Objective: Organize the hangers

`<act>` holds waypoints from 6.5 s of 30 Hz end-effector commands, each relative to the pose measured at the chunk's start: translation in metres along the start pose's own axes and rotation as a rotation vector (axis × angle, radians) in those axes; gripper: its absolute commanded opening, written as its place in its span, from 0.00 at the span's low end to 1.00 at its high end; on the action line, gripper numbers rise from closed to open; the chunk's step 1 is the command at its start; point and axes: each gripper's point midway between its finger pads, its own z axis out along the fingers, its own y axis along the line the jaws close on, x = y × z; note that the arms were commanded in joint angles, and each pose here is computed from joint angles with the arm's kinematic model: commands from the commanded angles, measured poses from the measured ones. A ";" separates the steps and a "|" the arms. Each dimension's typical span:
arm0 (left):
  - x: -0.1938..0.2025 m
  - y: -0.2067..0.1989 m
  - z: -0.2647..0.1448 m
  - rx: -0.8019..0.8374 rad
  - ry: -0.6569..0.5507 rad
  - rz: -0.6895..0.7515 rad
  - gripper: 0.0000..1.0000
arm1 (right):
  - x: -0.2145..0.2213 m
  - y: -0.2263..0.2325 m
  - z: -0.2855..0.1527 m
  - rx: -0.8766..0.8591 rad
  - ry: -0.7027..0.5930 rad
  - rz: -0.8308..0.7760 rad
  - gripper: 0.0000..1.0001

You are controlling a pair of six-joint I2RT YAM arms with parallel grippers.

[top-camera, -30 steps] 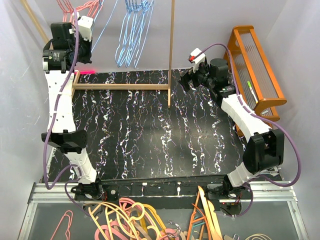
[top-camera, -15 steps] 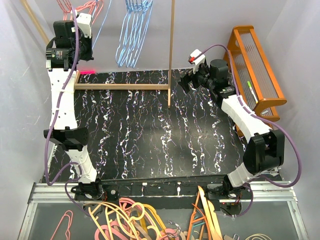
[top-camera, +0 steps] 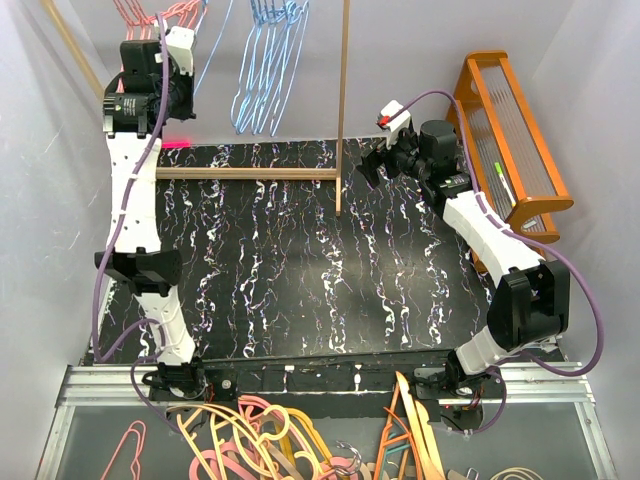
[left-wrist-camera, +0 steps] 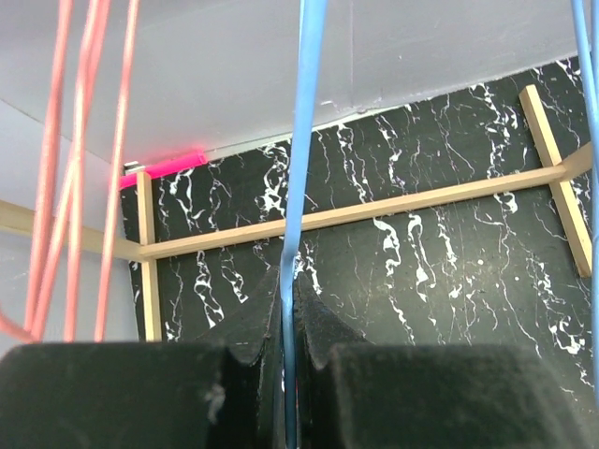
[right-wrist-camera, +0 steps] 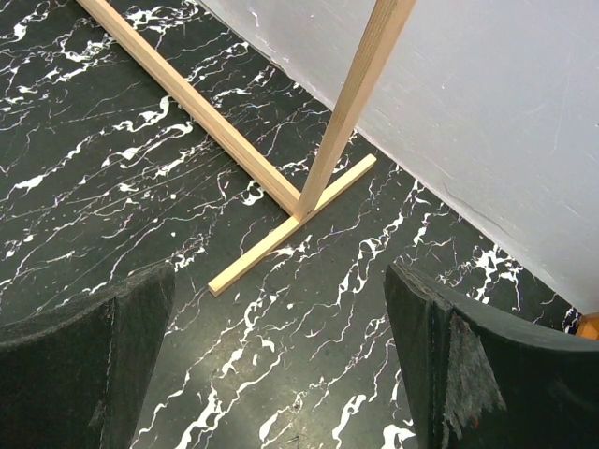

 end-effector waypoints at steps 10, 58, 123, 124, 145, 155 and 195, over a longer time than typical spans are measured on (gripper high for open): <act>0.016 -0.017 0.015 0.010 0.076 0.039 0.00 | -0.032 -0.007 -0.014 0.036 -0.076 -0.041 0.98; 0.072 0.008 -0.135 0.003 0.151 -0.026 0.00 | -0.020 0.079 -0.017 -0.475 -0.155 -0.150 0.98; 0.116 0.049 -0.175 -0.197 0.196 -0.214 0.00 | 0.057 -0.044 0.204 0.342 -0.171 0.067 0.20; 0.107 0.046 -0.170 -0.161 0.182 -0.223 0.00 | 0.058 -0.042 0.203 0.335 -0.169 0.060 0.14; 0.047 0.002 -0.143 0.218 0.107 -0.267 0.00 | 0.073 -0.009 0.142 0.253 -0.080 0.056 0.08; 0.043 -0.032 -0.145 0.356 0.122 -0.233 0.00 | 0.074 0.004 0.130 0.205 -0.065 0.059 0.08; 0.065 -0.033 -0.125 0.211 0.151 -0.084 0.00 | 0.072 0.017 0.143 0.158 -0.072 0.058 0.08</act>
